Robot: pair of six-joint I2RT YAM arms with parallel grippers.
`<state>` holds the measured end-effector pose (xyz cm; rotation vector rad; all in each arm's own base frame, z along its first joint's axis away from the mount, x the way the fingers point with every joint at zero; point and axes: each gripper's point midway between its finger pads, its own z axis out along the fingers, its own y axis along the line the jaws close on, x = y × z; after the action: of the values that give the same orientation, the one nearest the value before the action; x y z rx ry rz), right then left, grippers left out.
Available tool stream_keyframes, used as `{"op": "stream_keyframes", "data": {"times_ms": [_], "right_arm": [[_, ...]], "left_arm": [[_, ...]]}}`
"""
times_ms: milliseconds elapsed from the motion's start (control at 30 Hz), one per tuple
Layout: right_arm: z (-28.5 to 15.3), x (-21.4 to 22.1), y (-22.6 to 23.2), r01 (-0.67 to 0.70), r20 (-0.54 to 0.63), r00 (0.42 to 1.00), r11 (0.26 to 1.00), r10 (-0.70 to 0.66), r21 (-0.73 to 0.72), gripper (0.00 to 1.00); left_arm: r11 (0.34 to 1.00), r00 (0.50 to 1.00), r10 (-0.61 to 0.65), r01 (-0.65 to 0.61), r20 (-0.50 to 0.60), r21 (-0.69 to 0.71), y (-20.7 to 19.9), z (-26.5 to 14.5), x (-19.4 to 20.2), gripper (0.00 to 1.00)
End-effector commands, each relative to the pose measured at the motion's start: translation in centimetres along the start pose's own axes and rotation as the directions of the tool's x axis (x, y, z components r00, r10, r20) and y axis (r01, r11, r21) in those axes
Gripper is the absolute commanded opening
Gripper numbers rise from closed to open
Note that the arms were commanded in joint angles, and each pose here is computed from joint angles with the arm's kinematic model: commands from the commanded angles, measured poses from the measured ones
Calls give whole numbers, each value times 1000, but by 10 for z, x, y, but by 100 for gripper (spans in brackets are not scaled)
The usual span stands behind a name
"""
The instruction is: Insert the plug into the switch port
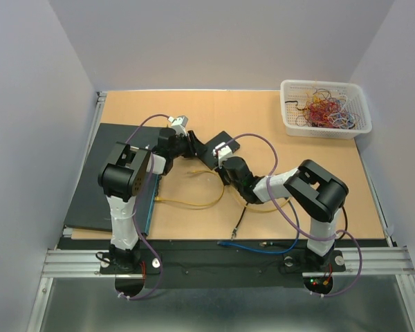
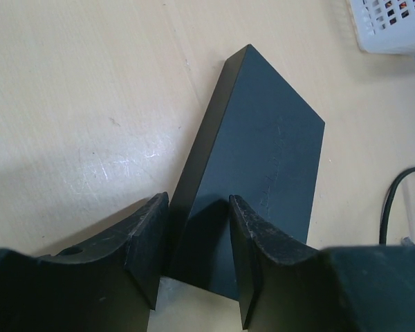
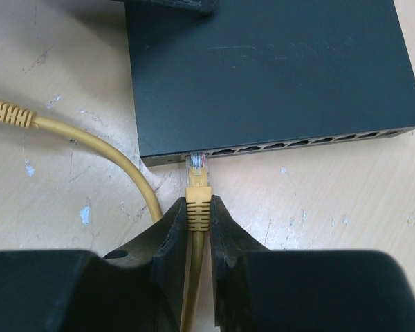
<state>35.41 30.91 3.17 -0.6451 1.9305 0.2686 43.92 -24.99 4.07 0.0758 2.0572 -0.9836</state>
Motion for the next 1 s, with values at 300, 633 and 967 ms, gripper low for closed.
{"op": "stream_keyframes", "data": {"times_ms": [300,633,967], "right_arm": [[24,-37,30,50,148,989,989,-29,-141,1],[44,-29,28,8,107,994,990,7,-141,0],[34,-1,27,-22,0,1000,989,22,-146,30]], "left_arm": [[986,958,84,-40,-273,164,-52,-5,81,48],[983,926,72,-3,-371,182,-79,-15,140,47],[993,951,-50,80,-304,88,-49,-21,102,47]]}}
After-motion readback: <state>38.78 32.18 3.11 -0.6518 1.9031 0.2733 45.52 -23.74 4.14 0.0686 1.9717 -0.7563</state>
